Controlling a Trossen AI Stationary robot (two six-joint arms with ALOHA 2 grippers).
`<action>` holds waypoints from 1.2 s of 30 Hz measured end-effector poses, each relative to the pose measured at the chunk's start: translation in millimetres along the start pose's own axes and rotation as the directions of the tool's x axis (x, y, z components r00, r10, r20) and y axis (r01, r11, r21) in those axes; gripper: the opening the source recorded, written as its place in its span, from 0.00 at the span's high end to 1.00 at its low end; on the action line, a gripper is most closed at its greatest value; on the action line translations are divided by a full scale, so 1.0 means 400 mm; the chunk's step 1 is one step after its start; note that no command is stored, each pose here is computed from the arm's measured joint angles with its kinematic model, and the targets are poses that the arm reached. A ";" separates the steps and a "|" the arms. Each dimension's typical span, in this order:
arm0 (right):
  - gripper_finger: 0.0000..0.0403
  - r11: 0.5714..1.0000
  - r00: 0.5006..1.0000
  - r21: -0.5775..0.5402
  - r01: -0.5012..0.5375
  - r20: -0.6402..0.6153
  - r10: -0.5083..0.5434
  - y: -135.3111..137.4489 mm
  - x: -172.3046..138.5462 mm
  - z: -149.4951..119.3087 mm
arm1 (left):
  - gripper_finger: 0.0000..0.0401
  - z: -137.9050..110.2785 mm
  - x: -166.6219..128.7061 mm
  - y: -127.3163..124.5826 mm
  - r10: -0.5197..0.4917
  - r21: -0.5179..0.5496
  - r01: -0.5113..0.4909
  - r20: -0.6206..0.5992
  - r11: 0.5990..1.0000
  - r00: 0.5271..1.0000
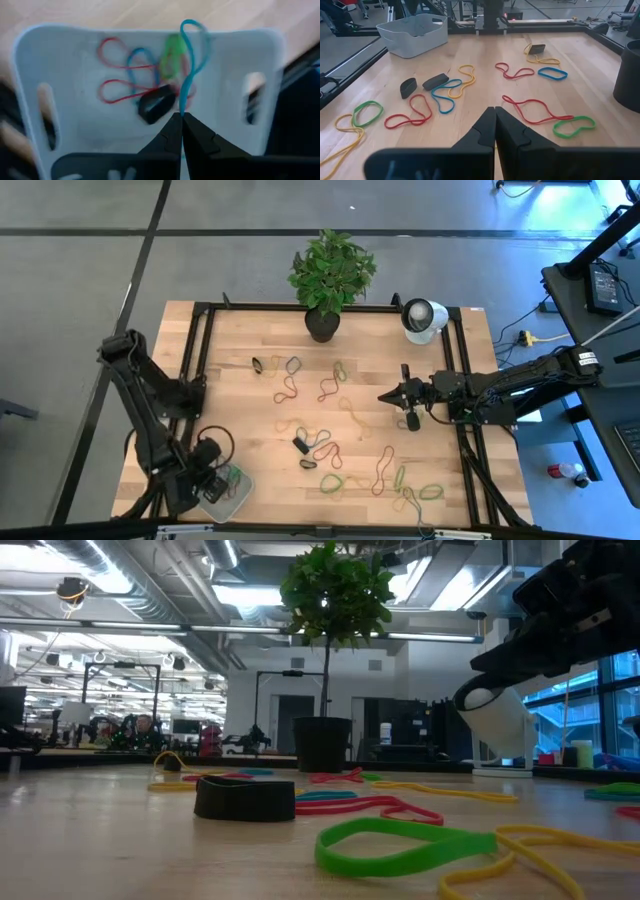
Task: Pick and place rubber bands into bin
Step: Put the blue rubber band into the gray bin
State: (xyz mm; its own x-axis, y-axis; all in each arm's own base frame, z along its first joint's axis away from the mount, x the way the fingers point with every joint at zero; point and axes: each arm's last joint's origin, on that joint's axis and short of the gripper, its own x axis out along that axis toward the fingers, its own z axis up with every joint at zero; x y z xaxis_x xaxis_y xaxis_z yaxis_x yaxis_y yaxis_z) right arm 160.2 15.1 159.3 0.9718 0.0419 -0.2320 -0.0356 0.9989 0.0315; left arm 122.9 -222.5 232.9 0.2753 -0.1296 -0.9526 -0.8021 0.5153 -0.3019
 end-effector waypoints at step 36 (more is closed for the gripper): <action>0.98 0.999 1.000 0.029 0.026 -0.014 -0.026 -0.002 0.000 -0.004 | 0.86 -0.025 0.127 0.004 0.211 0.053 -0.215 0.065 0.975 0.975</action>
State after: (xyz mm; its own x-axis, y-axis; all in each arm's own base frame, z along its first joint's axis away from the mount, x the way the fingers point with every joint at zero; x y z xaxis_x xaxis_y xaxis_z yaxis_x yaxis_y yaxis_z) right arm 159.9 14.4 157.9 0.9690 0.0166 -0.2465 -0.0034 0.9985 0.0538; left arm 130.3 -236.5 183.7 0.1334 0.0379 -0.9903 -0.8133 0.5753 -0.0876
